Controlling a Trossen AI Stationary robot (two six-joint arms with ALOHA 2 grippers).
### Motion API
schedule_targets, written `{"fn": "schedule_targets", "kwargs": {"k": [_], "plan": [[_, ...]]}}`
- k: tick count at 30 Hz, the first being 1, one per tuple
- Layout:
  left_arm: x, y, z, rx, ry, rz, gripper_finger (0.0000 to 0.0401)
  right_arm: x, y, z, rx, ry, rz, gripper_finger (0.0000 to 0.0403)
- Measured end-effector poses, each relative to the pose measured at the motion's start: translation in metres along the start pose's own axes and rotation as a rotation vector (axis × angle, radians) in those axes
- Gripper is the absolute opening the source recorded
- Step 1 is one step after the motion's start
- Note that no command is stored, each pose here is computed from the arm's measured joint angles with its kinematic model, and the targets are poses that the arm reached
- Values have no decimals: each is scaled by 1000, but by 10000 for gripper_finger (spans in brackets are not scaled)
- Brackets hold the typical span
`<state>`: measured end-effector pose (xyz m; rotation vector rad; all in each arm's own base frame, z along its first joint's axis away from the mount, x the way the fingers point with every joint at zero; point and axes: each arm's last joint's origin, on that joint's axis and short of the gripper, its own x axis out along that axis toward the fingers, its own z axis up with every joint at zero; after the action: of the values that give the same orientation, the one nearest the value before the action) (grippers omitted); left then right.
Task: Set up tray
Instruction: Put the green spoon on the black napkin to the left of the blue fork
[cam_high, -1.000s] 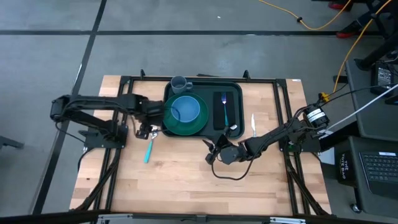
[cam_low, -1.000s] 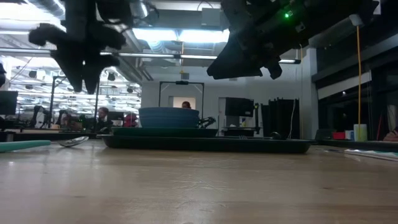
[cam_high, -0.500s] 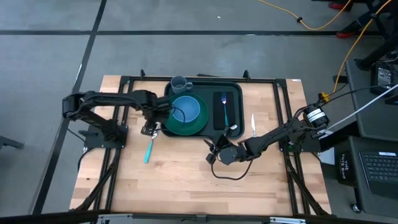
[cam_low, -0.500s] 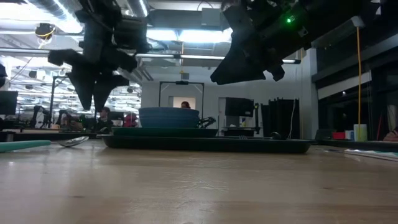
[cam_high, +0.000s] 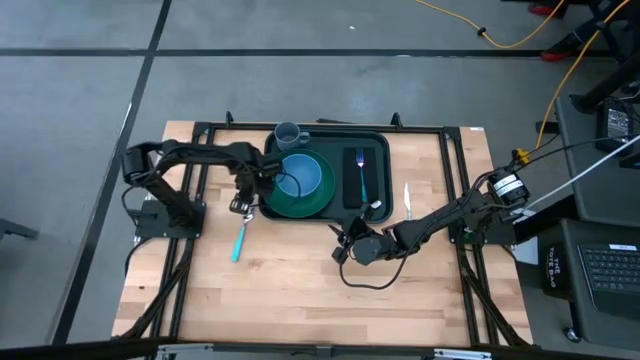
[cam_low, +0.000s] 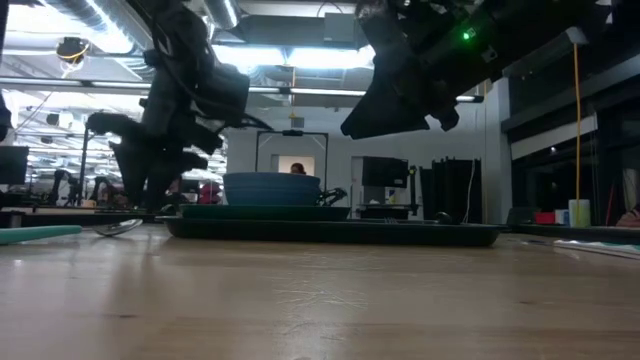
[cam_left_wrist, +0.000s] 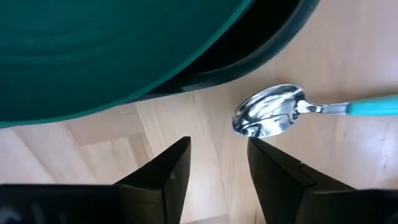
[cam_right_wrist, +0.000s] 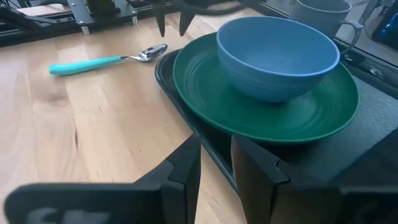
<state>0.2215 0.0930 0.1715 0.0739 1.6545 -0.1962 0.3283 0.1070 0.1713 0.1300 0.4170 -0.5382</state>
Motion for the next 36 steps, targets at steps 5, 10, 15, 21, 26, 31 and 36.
{"fn": "schedule_targets", "kwargs": {"k": [5,10,15,21,26,31,36], "plan": [[12,4,5,0,36,-25,155,0,-1,-1,-11,9,-5,94],[20,6,9,22,36,-59,155,0,-1,-2,-16,16,-10,94],[25,6,11,20,34,-89,155,0,-1,-2,-17,17,-11,94],[33,4,7,21,41,-93,155,0,-1,-2,-18,18,-12,94],[37,2,4,21,45,-96,155,0,-2,-2,-19,18,-14,94],[36,2,3,30,33,-89,155,0,-2,-2,-18,18,-14,94],[34,1,2,37,26,-84,150,0,-2,-2,-18,18,-14,94]]}}
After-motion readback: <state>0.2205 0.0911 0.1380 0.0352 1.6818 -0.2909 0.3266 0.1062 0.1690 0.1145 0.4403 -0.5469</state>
